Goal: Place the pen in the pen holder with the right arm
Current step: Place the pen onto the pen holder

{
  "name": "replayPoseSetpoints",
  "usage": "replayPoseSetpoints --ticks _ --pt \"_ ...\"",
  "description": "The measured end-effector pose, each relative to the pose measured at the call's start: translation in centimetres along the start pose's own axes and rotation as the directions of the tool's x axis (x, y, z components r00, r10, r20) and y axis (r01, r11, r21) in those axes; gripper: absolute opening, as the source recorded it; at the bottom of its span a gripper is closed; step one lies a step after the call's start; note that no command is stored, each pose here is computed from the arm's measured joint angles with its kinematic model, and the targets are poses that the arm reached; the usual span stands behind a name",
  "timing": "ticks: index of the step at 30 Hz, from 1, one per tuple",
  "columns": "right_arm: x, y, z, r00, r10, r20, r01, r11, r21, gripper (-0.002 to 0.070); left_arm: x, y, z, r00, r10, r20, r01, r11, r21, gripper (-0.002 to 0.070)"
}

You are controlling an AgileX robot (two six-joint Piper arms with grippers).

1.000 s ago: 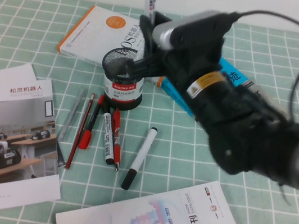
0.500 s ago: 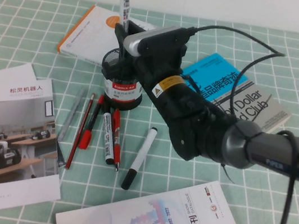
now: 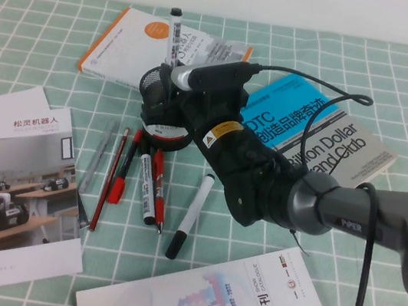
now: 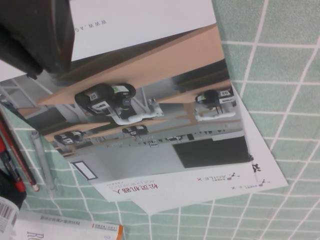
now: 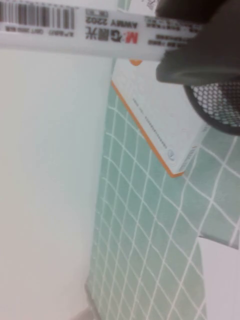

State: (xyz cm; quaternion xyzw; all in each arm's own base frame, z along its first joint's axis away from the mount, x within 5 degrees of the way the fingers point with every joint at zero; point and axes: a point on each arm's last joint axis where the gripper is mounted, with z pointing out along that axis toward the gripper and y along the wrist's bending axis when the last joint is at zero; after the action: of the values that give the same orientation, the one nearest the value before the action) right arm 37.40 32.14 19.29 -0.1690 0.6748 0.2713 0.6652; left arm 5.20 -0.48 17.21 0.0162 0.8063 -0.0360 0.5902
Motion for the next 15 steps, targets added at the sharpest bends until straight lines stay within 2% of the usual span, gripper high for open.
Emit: replayPoseSetpoints --ticks 5,7,12,15 --pt "0.42 -0.09 0.03 1.0 0.008 -0.029 -0.008 1.0 0.008 0.013 0.0 0.0 0.0 1.0 0.0 0.0 0.0 1.0 0.0 -0.0006" --pt "0.53 -0.12 0.02 0.999 0.011 -0.041 -0.011 1.0 0.012 0.0169 0.0 0.0 0.0 1.0 0.0 0.0 0.0 1.0 0.0 -0.0006" --pt "0.67 -0.14 0.02 0.998 0.013 -0.056 -0.012 1.0 0.014 0.033 0.0 0.0 0.0 1.0 0.0 0.0 0.0 1.0 0.0 -0.0006" --pt "0.09 -0.03 -0.08 0.998 0.015 -0.065 -0.014 1.0 0.012 0.037 0.0 0.0 0.0 1.0 0.0 0.0 0.0 1.0 0.0 -0.0006"
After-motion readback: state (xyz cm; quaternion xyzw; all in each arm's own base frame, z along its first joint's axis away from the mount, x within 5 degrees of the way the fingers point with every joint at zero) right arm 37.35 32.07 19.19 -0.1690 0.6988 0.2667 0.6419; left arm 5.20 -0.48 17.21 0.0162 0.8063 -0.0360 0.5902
